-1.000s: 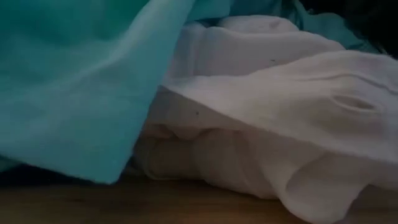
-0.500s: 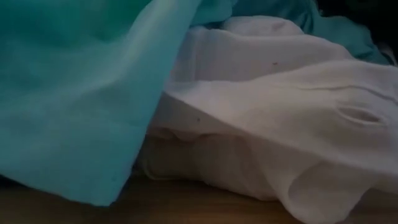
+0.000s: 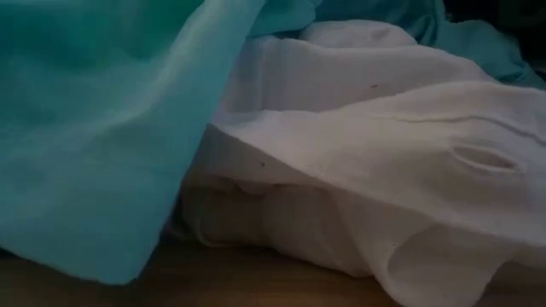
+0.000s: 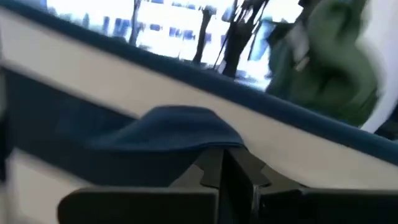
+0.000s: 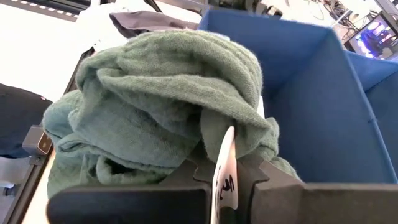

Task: Sort clothes
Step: Put the green shirt into the bottom blue laundry bin

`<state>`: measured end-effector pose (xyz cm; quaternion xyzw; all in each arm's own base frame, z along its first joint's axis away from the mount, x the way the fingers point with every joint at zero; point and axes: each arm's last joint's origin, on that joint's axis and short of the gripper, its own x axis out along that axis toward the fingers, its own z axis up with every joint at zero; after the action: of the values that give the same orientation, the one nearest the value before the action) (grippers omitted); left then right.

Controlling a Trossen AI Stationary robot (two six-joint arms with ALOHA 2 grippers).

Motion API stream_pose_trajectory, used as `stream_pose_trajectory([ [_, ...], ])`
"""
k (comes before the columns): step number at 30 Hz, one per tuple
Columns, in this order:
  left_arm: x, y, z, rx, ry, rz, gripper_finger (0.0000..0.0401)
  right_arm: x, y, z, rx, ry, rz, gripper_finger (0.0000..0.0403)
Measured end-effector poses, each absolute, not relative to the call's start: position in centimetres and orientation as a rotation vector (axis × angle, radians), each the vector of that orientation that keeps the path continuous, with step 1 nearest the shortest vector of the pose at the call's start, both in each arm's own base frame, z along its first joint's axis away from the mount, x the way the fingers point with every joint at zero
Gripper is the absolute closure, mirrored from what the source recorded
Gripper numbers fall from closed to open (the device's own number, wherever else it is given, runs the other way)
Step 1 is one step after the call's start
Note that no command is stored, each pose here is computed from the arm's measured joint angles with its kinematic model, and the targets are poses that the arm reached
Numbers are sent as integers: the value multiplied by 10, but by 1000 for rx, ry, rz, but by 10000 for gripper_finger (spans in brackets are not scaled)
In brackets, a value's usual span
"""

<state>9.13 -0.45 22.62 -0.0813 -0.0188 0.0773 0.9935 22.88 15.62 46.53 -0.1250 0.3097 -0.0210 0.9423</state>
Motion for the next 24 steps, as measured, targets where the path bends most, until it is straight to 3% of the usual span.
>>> stream_pose_trajectory([
  [4, 90, -3, 211, -193, 153, 214, 397, 229, 156, 465, -253, 636, -36, 382],
  [8, 83, -2, 230, -204, 142, 214, 397, 229, 157, 465, -250, 637, -36, 382],
  [19, 46, 4, 321, -172, 26, 234, 397, 229, 157, 464, -249, 640, -36, 382],
  [24, 67, -3, 348, -72, -130, 92, 387, 229, 157, 465, -259, 640, -34, 382],
])
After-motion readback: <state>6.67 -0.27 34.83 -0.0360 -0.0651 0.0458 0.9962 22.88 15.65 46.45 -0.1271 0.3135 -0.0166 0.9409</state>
